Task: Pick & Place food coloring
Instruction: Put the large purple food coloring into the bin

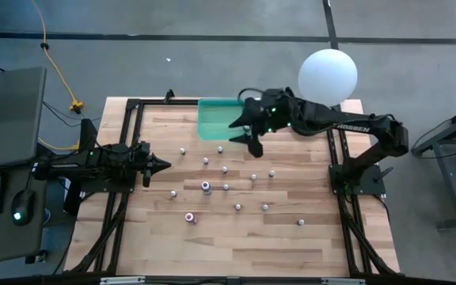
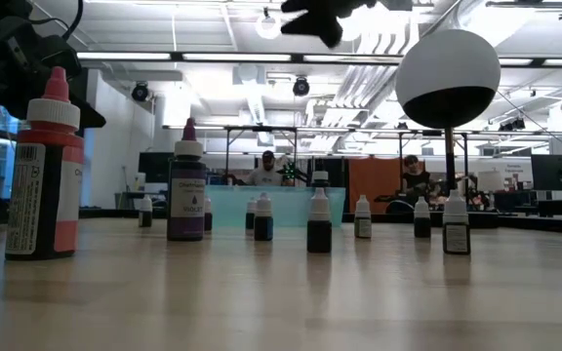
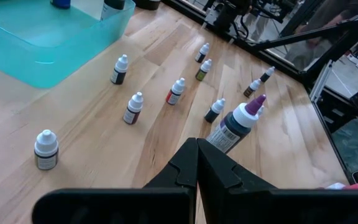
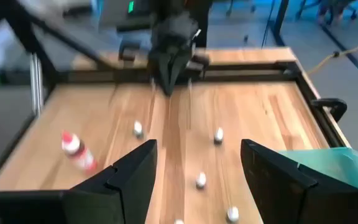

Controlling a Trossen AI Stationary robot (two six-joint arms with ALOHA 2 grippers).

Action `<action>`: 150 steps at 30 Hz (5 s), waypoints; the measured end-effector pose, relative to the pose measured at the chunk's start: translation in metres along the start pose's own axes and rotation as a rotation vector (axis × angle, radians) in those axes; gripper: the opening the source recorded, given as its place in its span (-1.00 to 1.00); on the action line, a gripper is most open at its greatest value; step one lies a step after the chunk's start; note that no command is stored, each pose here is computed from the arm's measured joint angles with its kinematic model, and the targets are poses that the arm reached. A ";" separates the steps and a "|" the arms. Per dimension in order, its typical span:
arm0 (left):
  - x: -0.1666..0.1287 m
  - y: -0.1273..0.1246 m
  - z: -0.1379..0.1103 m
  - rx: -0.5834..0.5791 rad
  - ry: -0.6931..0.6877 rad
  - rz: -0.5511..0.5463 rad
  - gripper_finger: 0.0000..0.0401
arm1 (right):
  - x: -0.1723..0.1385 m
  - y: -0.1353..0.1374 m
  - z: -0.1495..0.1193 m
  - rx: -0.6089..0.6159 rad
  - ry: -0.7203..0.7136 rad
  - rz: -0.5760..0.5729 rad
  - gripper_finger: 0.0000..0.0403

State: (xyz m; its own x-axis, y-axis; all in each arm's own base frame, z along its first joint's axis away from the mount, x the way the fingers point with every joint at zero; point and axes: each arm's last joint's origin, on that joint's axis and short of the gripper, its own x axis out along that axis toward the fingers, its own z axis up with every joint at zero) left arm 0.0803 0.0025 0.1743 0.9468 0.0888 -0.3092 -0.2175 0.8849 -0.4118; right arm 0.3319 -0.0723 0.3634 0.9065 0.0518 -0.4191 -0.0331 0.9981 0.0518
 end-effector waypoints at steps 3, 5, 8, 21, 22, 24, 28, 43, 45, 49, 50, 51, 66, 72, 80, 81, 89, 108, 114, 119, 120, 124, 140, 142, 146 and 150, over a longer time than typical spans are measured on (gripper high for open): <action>0.000 0.000 0.000 0.000 0.000 0.000 -1.00 | 0.001 0.013 0.023 -0.048 0.066 0.003 0.11; 0.000 0.000 0.000 0.000 0.000 0.000 -1.00 | 0.003 0.018 0.039 -0.055 0.086 0.018 0.11; 0.000 0.000 0.000 0.000 -0.001 0.000 -1.00 | 0.011 0.025 0.058 -0.087 0.111 0.044 0.11; 0.000 0.000 0.000 0.000 -0.001 0.000 -1.00 | 0.097 0.055 0.058 -0.194 0.364 0.182 0.12; 0.000 0.000 0.000 0.000 -0.001 0.000 -1.00 | 0.105 0.056 0.052 -0.194 0.378 0.188 0.12; 0.000 0.000 0.000 0.000 -0.001 0.000 -1.00 | 0.121 0.058 0.038 -0.191 0.419 0.198 0.11; 0.000 0.000 0.000 0.000 0.000 0.000 -1.00 | 0.145 0.064 0.005 -0.184 0.530 0.222 0.11; 0.000 0.000 0.000 0.000 0.000 0.000 -1.00 | 0.194 0.087 -0.067 -0.244 0.491 0.182 0.11; 0.000 0.000 0.000 0.000 0.000 0.000 -1.00 | 0.195 0.086 -0.071 -0.224 0.500 0.176 0.11; 0.000 0.000 0.000 0.000 0.000 0.000 -1.00 | 0.200 0.086 -0.079 -0.200 0.480 0.165 0.11; 0.000 0.000 0.000 0.000 0.000 0.000 -1.00 | 0.200 0.085 -0.081 -0.193 0.482 0.163 0.11; 0.000 0.000 0.000 0.000 -0.001 0.000 -1.00 | 0.200 0.085 -0.081 -0.192 0.480 0.163 0.11; 0.000 0.000 0.000 0.000 0.000 0.000 -1.00 | 0.202 0.086 -0.076 -0.188 0.429 0.154 0.01; 0.000 0.000 0.000 0.000 0.000 0.000 -1.00 | 0.203 0.085 -0.078 -0.188 0.438 0.150 0.01; 0.000 0.000 0.000 0.000 0.000 0.000 -1.00 | 0.205 0.085 -0.081 -0.187 0.448 0.148 0.01; 0.000 0.000 0.000 0.000 0.000 0.000 -1.00 | 0.206 0.085 -0.082 -0.187 0.449 0.148 0.01; 0.000 0.000 0.000 0.000 -0.001 0.000 -1.00 | 0.207 0.084 -0.084 -0.187 0.456 0.142 0.01; 0.000 0.000 0.000 0.000 0.000 0.000 -1.00 | 0.207 0.084 -0.085 -0.188 0.466 0.133 -0.22; 0.000 0.000 0.000 0.000 -0.001 0.000 -1.00 | 0.207 0.084 -0.085 -0.188 0.466 0.133 -0.25; 0.000 0.000 0.000 0.000 0.000 0.000 -1.00 | 0.207 0.084 -0.085 -0.189 0.466 0.133 -0.27; 0.000 0.000 0.000 0.000 -0.001 0.000 -1.00 | 0.207 0.084 -0.085 -0.188 0.466 0.133 -0.28; 0.000 0.000 0.000 0.000 -0.001 0.000 -1.00 | 0.207 0.084 -0.085 -0.188 0.466 0.134 -0.34; 0.000 0.000 0.000 0.000 -0.001 0.000 -1.00 | 0.197 0.087 -0.051 -0.122 0.440 0.138 -0.39; 0.000 0.000 0.000 0.000 -0.001 0.000 -1.00 | 0.194 0.088 -0.042 -0.123 0.431 0.138 -0.39; 0.000 0.000 0.000 0.000 0.000 0.000 -1.00 | 0.185 0.089 -0.021 -0.109 0.396 0.134 -0.39; 0.000 0.000 0.000 0.000 -0.001 0.000 -1.00 | 0.174 0.090 0.004 -0.091 0.344 0.129 -0.39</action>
State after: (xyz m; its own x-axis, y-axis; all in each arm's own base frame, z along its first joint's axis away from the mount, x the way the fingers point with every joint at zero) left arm 0.0803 0.0025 0.1744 0.9470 0.0889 -0.3086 -0.2173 0.8849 -0.4120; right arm 0.4881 0.0268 0.2992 0.6983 0.1703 -0.6953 -0.1894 0.9806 0.0499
